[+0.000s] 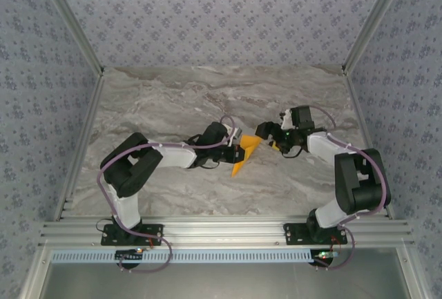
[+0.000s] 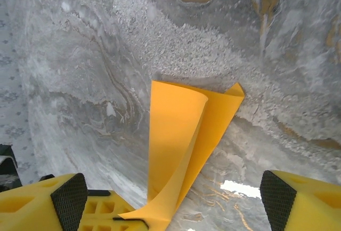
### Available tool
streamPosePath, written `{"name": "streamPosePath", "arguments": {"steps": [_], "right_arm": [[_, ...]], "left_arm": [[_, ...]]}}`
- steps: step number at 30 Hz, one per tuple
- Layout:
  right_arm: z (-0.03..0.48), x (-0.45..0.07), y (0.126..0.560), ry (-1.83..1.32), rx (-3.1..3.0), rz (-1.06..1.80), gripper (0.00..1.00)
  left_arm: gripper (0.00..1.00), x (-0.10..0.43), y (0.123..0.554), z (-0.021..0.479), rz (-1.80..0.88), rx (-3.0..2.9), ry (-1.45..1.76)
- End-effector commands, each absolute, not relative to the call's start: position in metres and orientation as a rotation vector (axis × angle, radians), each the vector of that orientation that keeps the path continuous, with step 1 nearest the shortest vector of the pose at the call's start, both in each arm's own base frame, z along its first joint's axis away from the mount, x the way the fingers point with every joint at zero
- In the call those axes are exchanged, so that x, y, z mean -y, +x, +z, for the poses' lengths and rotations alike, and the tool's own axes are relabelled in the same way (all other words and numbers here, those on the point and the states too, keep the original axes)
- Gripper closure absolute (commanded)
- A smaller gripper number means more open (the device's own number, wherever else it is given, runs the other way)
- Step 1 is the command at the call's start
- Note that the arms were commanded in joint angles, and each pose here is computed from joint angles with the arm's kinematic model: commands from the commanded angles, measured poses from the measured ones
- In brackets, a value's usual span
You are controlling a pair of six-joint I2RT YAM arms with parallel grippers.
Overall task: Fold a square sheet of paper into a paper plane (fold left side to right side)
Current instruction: Fold the wing for the fifth time at the center of the table.
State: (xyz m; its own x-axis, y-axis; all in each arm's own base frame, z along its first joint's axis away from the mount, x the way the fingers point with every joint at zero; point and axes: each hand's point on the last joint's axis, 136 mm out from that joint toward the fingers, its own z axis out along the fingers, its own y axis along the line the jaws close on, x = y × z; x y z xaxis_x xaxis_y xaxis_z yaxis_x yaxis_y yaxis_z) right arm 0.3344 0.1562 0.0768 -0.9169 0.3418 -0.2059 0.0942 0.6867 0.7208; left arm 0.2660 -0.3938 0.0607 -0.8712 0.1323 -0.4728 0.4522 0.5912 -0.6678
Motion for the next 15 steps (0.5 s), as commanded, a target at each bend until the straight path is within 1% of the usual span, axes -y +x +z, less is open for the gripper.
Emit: {"name": "streamPosePath", "arguments": {"steps": [1,9,15], "right_arm": [[0.083,-0.167,0.345,0.381,-2.510,1.191,0.11],[0.070,-0.180,0.356,0.407,-2.524,1.220,0.11],[0.061,-0.184,0.362,0.397,-2.556,1.190,0.11]], "left_arm": [[1.00,0.408,0.274,0.081,-1.236,-2.391,0.442],[1.00,0.411,0.276,0.078,-1.227,-2.406,0.434],[1.00,0.412,0.276,0.077,-1.225,-2.409,0.437]]}}
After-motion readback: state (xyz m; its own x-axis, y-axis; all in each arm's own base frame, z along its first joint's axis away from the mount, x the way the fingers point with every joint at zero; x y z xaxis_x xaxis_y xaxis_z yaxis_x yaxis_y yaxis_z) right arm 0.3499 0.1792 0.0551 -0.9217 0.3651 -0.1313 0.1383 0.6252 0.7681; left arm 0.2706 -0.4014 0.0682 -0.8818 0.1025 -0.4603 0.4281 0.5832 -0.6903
